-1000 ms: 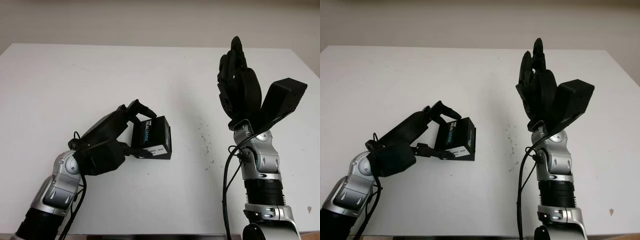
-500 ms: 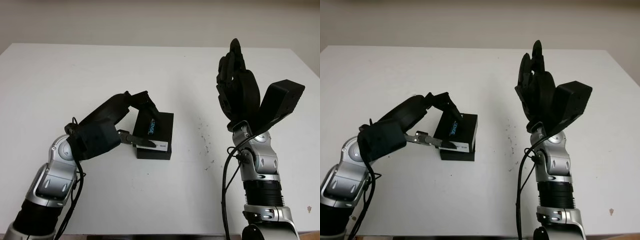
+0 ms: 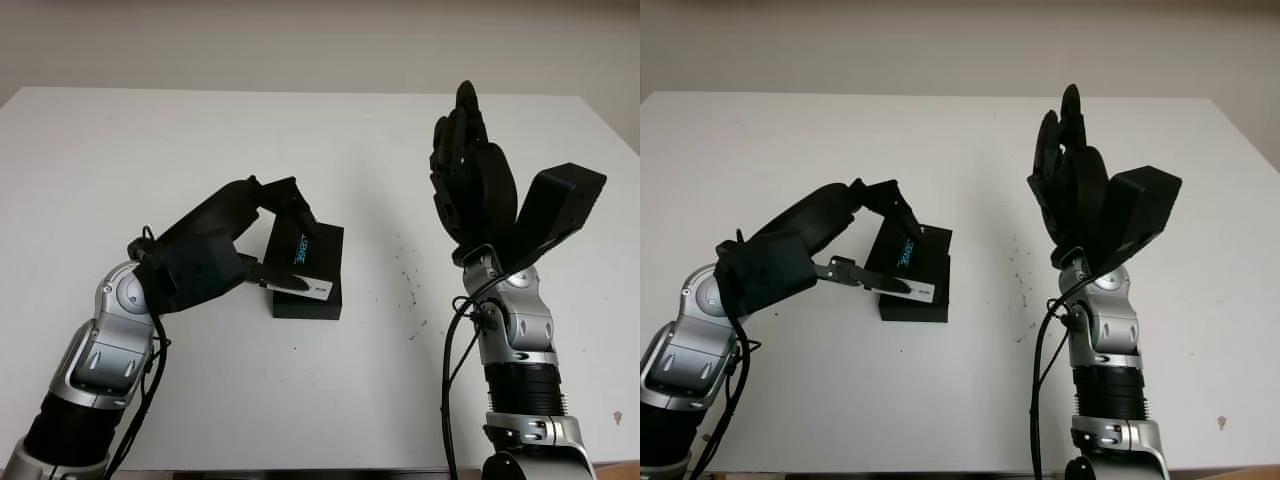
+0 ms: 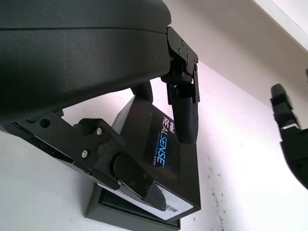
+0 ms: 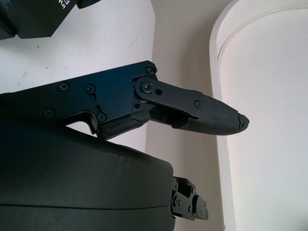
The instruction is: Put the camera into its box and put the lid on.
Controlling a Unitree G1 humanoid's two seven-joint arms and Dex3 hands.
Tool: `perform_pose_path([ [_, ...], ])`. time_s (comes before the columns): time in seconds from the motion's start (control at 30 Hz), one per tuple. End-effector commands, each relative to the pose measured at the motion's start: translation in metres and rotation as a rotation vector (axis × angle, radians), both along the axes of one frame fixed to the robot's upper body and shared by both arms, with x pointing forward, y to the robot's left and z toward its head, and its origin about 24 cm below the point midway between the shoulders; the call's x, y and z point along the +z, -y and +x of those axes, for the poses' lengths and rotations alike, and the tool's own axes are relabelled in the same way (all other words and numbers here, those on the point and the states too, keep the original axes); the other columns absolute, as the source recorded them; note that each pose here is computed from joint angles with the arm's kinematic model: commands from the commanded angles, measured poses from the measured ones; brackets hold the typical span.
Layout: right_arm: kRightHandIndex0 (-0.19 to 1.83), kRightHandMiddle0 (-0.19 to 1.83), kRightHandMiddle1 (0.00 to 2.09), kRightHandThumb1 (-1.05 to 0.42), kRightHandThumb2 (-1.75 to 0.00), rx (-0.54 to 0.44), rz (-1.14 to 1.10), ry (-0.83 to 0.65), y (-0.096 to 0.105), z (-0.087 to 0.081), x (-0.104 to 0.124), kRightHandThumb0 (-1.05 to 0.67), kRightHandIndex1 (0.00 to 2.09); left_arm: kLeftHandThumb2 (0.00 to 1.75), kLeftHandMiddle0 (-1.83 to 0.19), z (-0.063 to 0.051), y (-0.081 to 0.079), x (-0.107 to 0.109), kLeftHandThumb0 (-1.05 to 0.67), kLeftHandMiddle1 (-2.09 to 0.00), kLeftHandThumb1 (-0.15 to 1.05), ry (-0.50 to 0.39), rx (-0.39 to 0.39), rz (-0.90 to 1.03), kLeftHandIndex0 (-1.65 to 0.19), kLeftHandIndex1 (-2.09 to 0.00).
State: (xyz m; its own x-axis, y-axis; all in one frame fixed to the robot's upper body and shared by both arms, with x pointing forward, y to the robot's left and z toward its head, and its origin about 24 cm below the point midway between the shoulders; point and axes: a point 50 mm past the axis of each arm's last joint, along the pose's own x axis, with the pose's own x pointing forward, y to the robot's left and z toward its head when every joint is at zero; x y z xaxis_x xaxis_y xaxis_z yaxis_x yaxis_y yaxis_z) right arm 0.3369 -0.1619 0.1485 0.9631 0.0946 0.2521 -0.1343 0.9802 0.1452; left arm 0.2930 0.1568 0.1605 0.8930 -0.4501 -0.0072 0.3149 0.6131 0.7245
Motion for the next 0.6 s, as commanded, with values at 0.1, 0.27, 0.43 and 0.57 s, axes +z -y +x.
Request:
perform_pose_path([
  [0.1,-0.19,-0.19,0.0,-1.05,-0.66,-0.002,-0.001,0.024,0.0009,-0.0019,0.0044,-0.74,0.0,0.06,-0.39,-0.0047,0.004,0.0006,-0.09,-1.54,0.98,0.014,0.004,0.005,-0.25,-1.5],
  [0.27,-0.19,-0.19,0.0,-1.05,-0.65,-0.004,0.003,0.02,0.0012,-0.0012,0.0039,-0.75,0.0,0.05,-0.41,-0.0075,0.005,-0.0029,-0.09,-1.57,0.97,0.01,0.026,-0.011,-0.25,-1.51],
  [0.43,-0.19,-0.19,0.0,-1.05,-0.65,-0.005,0.003,0.021,0.001,-0.0012,0.0034,-0.75,0.0,0.05,-0.4,-0.0102,0.0062,-0.0049,-0.11,-1.57,0.97,0.006,0.041,-0.05,-0.25,-1.49],
  [0.57,-0.19,-0.19,0.0,-1.05,-0.65,-0.007,-0.006,0.023,0.0007,-0.0017,0.0037,-0.74,0.0,0.05,-0.4,-0.0115,0.0074,-0.0069,-0.12,-1.59,0.97,0.004,0.04,-0.074,-0.25,-1.5],
])
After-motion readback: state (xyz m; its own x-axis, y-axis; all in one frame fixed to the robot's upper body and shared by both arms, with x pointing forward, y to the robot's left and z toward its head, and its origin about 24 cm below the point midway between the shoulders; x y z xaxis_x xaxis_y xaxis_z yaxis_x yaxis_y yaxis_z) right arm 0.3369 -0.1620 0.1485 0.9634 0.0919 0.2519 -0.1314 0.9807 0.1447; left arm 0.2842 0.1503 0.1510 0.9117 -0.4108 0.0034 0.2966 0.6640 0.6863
